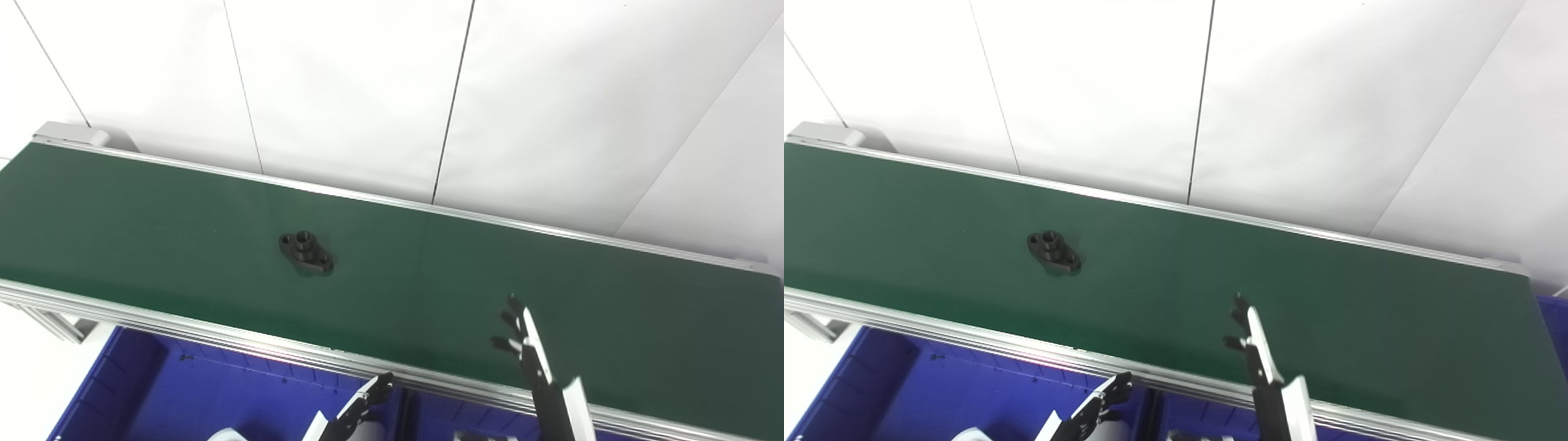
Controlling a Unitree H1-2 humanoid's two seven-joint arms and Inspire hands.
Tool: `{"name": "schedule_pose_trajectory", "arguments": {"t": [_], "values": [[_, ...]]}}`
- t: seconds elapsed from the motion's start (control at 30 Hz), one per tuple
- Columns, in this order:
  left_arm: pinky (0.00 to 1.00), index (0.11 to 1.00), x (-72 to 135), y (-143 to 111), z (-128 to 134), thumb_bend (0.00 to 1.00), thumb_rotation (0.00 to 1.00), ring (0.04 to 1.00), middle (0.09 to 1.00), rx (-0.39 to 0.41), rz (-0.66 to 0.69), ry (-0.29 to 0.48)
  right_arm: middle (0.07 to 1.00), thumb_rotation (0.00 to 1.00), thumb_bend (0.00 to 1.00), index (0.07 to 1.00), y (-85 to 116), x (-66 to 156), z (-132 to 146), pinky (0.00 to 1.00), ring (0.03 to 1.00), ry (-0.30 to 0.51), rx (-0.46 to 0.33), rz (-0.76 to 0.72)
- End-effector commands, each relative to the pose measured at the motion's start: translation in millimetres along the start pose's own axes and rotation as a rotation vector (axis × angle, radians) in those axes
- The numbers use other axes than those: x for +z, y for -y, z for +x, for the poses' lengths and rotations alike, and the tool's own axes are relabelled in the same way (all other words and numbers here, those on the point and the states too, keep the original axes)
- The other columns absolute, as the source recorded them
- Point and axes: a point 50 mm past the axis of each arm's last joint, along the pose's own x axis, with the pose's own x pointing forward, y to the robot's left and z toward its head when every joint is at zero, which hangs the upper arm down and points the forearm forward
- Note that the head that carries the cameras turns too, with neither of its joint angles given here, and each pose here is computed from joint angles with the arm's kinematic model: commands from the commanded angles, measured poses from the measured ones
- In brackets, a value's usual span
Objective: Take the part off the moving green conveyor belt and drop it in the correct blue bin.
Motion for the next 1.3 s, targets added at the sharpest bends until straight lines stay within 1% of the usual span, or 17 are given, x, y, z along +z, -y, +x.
{"name": "schedule_pose_trajectory", "arguments": {"t": [0.0,0.1,0.17,0.23,0.3,0.47,0.53,0.57,0.6,0.67,0.77,0.83,0.97,1.07,1.27], "values": [[0.82,0.929,8.6,15.1,11.4,0.69,0.82,0.897,0.914,-0.012,-0.024,0.063,0.955,0.74,0.84,0.961,7.7,3.5,17.0,0.69,0.886,0.029,-0.036,-0.05],[0.81,0.928,8.7,14.8,12.2,0.67,0.81,0.897,0.917,-0.01,-0.021,0.066,0.966,0.73,0.85,0.972,13.3,0.1,32.7,0.74,0.907,0.007,-0.03,-0.105],[0.8,0.926,8.9,15.1,12.6,0.67,0.8,0.895,0.916,-0.005,-0.028,0.065,0.968,0.72,0.85,0.974,16.5,-1.2,42.4,0.74,0.91,-0.005,-0.028,-0.136],[0.8,0.926,8.9,15.0,13.1,0.66,0.79,0.893,0.916,-0.003,-0.035,0.066,0.968,0.7,0.86,0.973,19.1,-3.0,53.0,0.72,0.903,-0.011,-0.023,-0.165],[0.79,0.924,8.7,14.8,13.8,0.67,0.78,0.889,0.913,-0.001,-0.044,0.065,0.97,0.71,0.86,0.978,20.8,-5.0,61.4,0.71,0.897,-0.016,-0.014,-0.191],[0.8,0.925,7.5,14.0,14.6,0.65,0.77,0.892,0.917,-0.01,-0.056,0.063,0.938,0.74,0.89,0.955,24.5,-13.5,93.9,0.68,0.878,-0.028,0.002,-0.301],[0.8,0.925,7.4,14.1,15.1,0.64,0.77,0.891,0.917,-0.01,-0.058,0.064,0.94,0.74,0.9,0.947,23.8,-15.1,103.6,0.75,0.91,-0.034,0.005,-0.332],[0.8,0.923,7.5,14.2,15.1,0.64,0.76,0.888,0.912,-0.009,-0.058,0.064,0.941,0.73,0.9,0.942,23.2,-15.9,108.3,0.83,0.93,-0.035,0.008,-0.343],[0.81,0.922,7.5,14.4,15.2,0.64,0.76,0.886,0.909,-0.009,-0.058,0.064,0.942,0.73,0.9,0.939,22.4,-16.8,112.6,0.89,0.943,-0.036,0.011,-0.354],[0.81,0.922,7.7,14.8,15.2,0.64,0.77,0.885,0.905,-0.01,-0.056,0.065,0.941,0.73,0.9,0.938,20.3,-19.1,120.1,0.92,0.948,-0.038,0.017,-0.378],[0.81,0.922,8.1,15.3,15.4,0.65,0.78,0.882,0.904,-0.014,-0.049,0.066,0.938,0.72,0.9,0.94,16.1,-22.1,133.6,0.92,0.945,-0.053,0.042,-0.405],[0.81,0.927,8.1,15.6,15.4,0.65,0.78,0.883,0.908,-0.017,-0.052,0.066,0.938,0.7,0.9,0.938,12.7,-23.3,142.7,0.9,0.945,-0.067,0.061,-0.423],[0.82,0.929,9.5,16.1,15.3,0.65,0.78,0.887,0.908,-0.018,-0.05,0.07,0.933,0.73,0.91,0.941,6.0,-25.4,159.7,0.87,0.931,-0.092,0.101,-0.483],[0.83,0.928,10.0,16.0,15.4,0.64,0.78,0.894,0.907,-0.018,-0.044,0.073,0.912,0.7,0.92,0.917,-1.8,-28.2,172.8,0.84,0.91,-0.105,0.126,-0.525],[0.81,0.928,9.9,15.6,16.0,0.64,0.77,0.89,0.905,-0.018,-0.032,0.076,0.911,0.7,0.93,0.914,-13.7,-31.2,190.4,0.82,0.902,-0.124,0.167,-0.57]]}}
